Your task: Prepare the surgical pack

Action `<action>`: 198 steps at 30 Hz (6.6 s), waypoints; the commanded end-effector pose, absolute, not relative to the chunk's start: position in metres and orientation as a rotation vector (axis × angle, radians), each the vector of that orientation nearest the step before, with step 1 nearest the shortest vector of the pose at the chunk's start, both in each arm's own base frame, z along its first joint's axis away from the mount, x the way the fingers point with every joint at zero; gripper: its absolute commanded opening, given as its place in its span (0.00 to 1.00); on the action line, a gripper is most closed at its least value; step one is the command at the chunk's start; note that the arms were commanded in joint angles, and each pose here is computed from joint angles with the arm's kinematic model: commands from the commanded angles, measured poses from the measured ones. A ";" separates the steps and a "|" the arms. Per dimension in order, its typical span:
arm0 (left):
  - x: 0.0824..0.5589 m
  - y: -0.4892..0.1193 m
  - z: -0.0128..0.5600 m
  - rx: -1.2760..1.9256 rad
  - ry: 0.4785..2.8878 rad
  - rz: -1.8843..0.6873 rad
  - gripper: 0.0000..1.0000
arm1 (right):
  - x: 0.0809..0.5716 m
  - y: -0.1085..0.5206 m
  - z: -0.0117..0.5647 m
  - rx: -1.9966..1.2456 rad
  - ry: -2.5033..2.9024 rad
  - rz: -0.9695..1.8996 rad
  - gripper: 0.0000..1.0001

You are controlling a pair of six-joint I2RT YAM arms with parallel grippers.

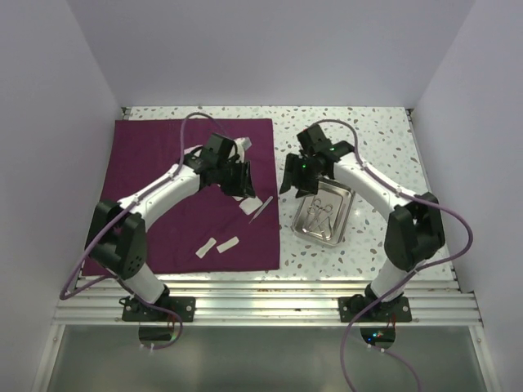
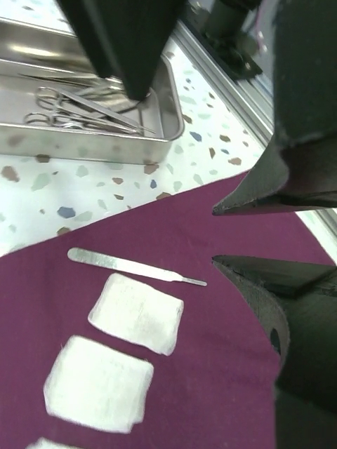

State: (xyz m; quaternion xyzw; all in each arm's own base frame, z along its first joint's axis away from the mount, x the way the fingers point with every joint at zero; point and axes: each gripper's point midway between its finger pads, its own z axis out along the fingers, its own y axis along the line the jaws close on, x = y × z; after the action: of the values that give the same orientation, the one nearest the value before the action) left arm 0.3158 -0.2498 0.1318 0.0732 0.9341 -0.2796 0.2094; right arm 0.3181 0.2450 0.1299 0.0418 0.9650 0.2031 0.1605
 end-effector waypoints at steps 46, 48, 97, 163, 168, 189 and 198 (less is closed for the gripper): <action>0.290 -0.259 0.011 0.732 2.758 -0.126 0.29 | 0.296 0.138 0.149 0.317 2.698 0.563 0.57; 0.288 -0.258 0.006 0.738 2.773 -0.122 0.29 | 0.296 0.138 0.148 0.316 2.702 0.568 0.57; 0.289 -0.257 0.021 0.744 2.776 -0.089 0.20 | 0.300 0.161 0.138 0.322 2.703 0.715 0.58; 0.272 -0.271 0.044 0.601 2.846 -0.495 0.00 | 0.311 0.266 0.103 0.358 2.773 1.082 0.62; 0.275 -0.270 0.050 0.582 2.836 -0.506 0.00 | 0.308 0.270 0.094 0.368 2.796 1.079 0.62; 0.275 -0.257 0.030 0.568 2.856 -0.366 0.28 | 0.302 0.258 0.095 0.322 2.795 0.998 0.61; 0.278 -0.265 0.035 0.554 2.834 -0.297 0.27 | 0.299 0.255 0.091 0.331 2.800 0.985 0.61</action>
State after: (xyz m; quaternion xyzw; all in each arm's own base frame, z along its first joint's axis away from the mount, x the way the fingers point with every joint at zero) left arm 0.2643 -0.2554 0.0198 0.1978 0.9705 -0.1081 0.0852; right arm 0.3003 0.2580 0.0812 0.1193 0.9355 0.3277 0.0577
